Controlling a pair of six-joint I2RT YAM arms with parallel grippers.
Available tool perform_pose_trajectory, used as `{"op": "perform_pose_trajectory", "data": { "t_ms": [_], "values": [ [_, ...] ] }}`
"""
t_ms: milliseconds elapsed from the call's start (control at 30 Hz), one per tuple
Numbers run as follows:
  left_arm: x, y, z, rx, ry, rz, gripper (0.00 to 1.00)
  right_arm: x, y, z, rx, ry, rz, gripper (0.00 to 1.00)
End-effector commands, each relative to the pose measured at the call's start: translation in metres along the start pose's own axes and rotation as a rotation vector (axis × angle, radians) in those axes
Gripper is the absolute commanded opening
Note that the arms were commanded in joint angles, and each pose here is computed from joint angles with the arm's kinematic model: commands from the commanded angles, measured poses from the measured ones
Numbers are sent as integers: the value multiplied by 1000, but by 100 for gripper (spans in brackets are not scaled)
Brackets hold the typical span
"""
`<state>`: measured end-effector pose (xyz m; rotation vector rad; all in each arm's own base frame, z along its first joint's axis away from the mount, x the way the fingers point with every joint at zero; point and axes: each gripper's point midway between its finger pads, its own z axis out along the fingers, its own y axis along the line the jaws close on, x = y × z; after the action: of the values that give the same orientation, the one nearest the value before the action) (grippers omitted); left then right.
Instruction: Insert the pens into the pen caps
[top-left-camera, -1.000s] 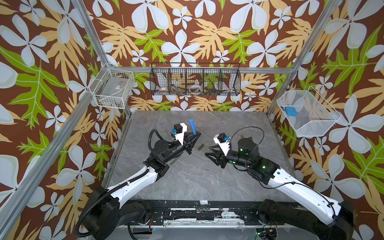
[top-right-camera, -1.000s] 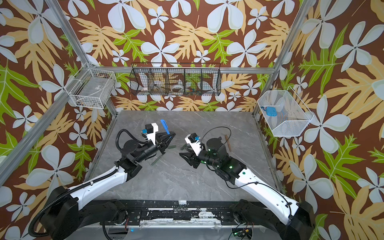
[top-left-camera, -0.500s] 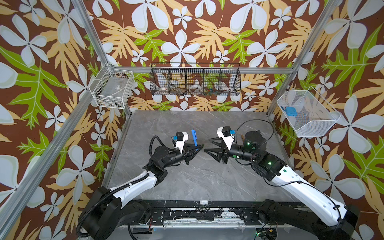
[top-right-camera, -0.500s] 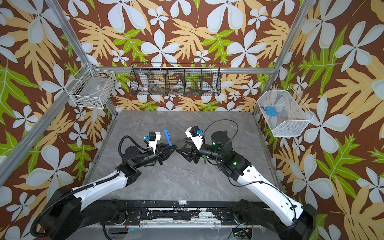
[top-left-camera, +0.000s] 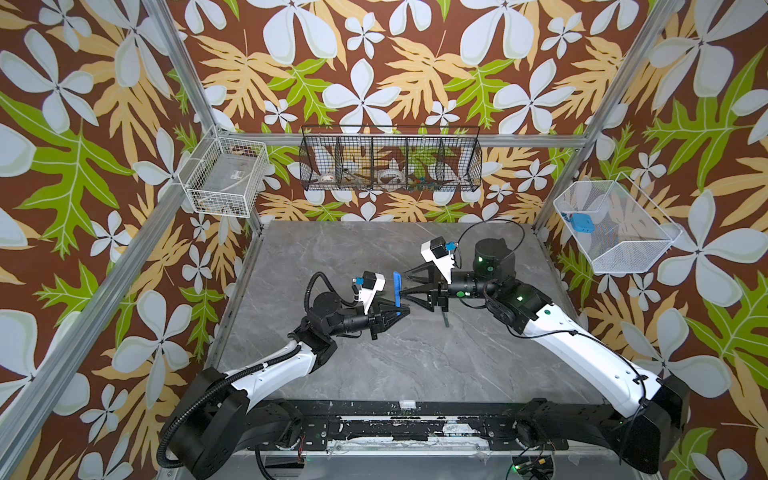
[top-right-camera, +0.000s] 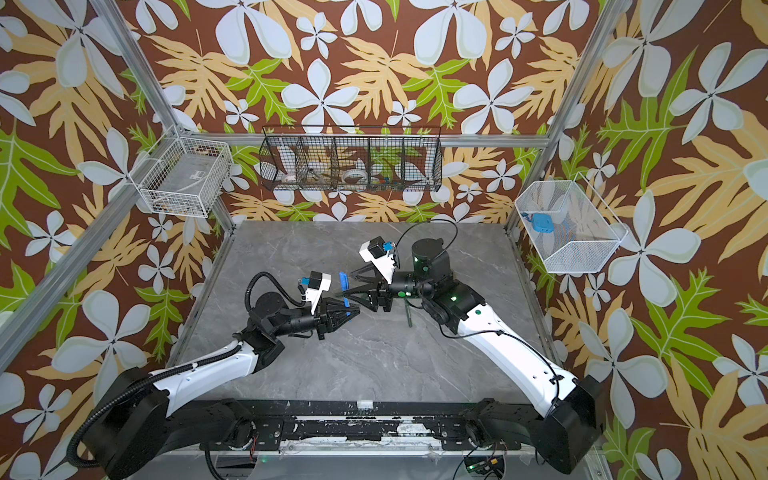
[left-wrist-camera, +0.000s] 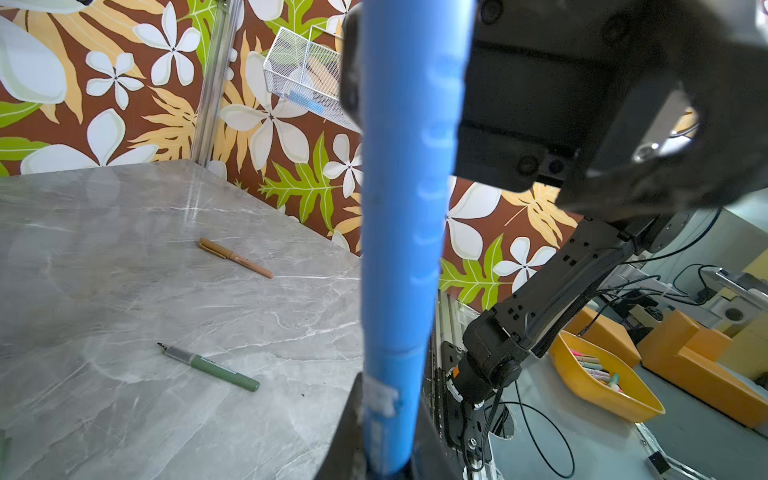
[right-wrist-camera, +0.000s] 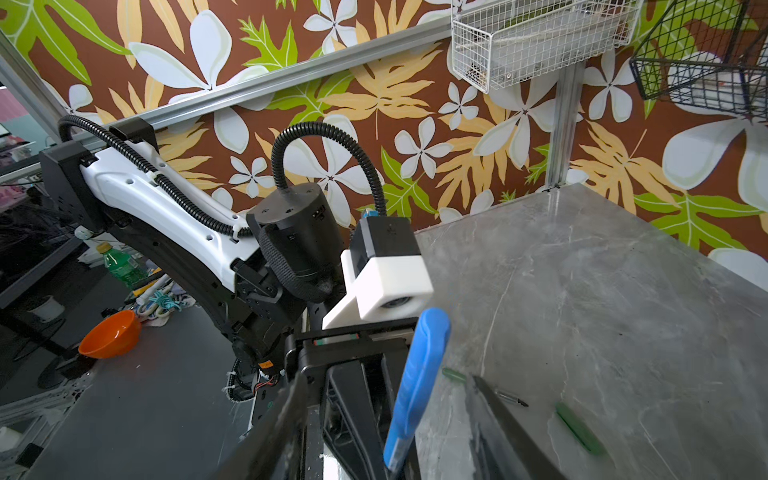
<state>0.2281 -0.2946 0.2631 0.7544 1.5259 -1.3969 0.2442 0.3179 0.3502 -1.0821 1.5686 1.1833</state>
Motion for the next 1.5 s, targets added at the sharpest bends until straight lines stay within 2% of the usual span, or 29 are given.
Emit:
{"op": "perform_pose_trajectory", "data": {
  "t_ms": [0, 100, 267, 400, 467, 633, 800, 1000, 1267, 1467],
  "values": [
    [-1, -3, 1, 15, 2, 38, 0, -3, -1, 4, -23, 9, 4, 58],
    [1, 0, 2, 6, 8, 48, 0, -4, -15, 6, 17, 15, 26, 57],
    [1, 4, 3, -8, 9, 56, 0, 1, -19, 13, -12, 32, 63, 52],
    [1, 7, 4, -24, 8, 60, 0, 7, -16, 17, -52, 37, 87, 44],
    [1, 10, 5, -33, 6, 59, 0, 8, -12, 16, -76, 29, 90, 38],
    [-4, 15, 6, -51, -25, 68, 0, 16, -5, 13, -96, 25, 99, 15],
    [-22, 12, 12, -28, -78, 95, 0, 32, -4, 12, -101, 54, 126, 1],
    [-60, -3, 13, 69, -174, 128, 0, 60, -3, 13, -116, 118, 166, 0],
    [-104, -30, 2, 170, -275, 227, 0, 105, -3, 13, -133, 213, 235, 0],
    [-113, -29, 3, 114, -269, 283, 0, 115, -4, 15, -146, 228, 254, 0]
  ]
}}
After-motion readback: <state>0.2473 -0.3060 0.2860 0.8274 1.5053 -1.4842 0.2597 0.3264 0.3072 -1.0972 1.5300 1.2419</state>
